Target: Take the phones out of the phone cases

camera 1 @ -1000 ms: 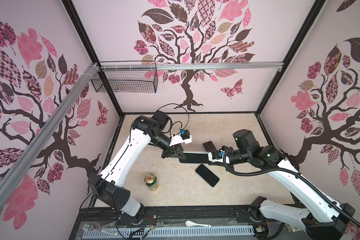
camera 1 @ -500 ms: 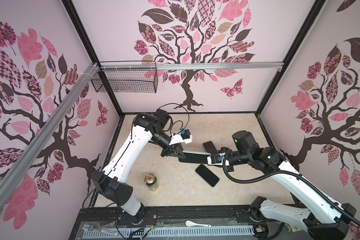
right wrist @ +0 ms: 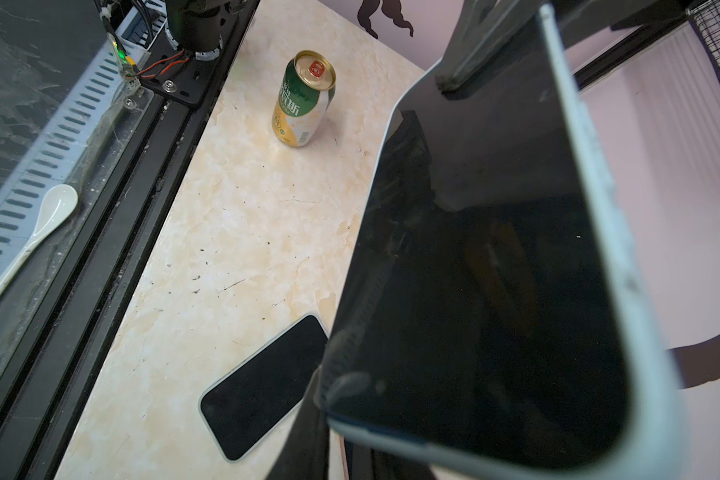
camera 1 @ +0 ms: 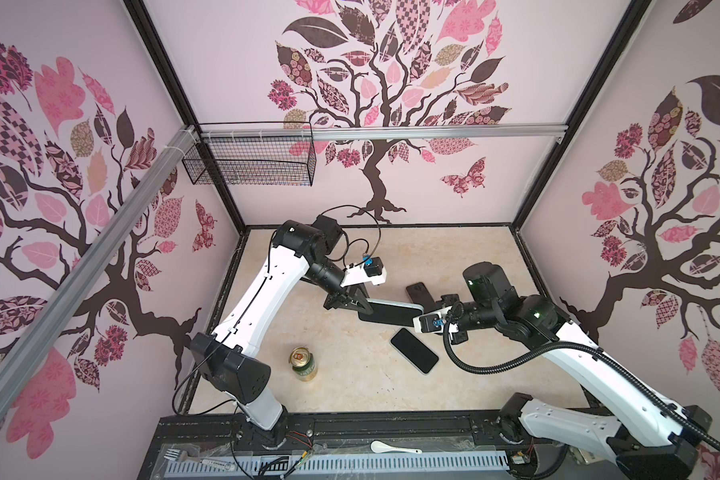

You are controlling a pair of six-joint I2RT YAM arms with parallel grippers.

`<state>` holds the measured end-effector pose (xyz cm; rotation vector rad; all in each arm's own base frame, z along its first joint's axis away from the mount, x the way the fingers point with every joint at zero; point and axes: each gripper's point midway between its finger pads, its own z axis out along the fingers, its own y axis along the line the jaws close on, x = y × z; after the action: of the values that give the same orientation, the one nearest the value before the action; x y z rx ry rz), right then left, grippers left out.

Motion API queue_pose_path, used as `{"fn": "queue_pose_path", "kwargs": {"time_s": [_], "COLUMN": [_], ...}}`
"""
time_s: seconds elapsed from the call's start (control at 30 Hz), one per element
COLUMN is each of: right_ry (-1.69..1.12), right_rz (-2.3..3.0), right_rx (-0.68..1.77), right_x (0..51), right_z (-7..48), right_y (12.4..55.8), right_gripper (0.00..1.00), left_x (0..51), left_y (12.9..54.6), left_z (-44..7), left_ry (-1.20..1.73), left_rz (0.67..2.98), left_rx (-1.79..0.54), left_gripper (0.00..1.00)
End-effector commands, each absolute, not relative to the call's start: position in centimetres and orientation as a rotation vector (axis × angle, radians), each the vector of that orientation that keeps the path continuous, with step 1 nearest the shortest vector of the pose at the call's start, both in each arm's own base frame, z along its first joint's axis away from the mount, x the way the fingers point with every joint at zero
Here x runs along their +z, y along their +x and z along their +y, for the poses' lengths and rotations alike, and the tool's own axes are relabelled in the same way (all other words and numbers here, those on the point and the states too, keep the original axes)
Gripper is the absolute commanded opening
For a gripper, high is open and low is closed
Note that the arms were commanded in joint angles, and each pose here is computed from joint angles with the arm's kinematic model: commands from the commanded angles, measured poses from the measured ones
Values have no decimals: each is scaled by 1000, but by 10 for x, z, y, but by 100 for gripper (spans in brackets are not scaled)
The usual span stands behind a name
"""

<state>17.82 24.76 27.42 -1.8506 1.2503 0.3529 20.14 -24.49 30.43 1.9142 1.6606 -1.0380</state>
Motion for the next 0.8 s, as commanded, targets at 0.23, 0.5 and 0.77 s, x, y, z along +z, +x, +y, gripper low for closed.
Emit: {"fn": "queue_pose_path", "kwargs": {"time_s": [0.23, 0.5, 0.77], "right_ry": [-1757, -1711, -1645], "right_rz": [947, 931, 889], "right_rx": [310, 232, 162], "right_x": [328, 336, 351], "right_z": [278, 277, 277], "right_y": [182, 192, 201], "right_gripper": [0, 0, 0], "left_x": [317, 311, 309], "left_y": [174, 169, 165], "left_z": [-258, -262, -262], "left_ry": [1864, 1892, 1903], "left_rz": [1704, 1713, 1710], "left_rx": [-1289, -1308, -1316], "left_gripper": [0, 0, 0]}}
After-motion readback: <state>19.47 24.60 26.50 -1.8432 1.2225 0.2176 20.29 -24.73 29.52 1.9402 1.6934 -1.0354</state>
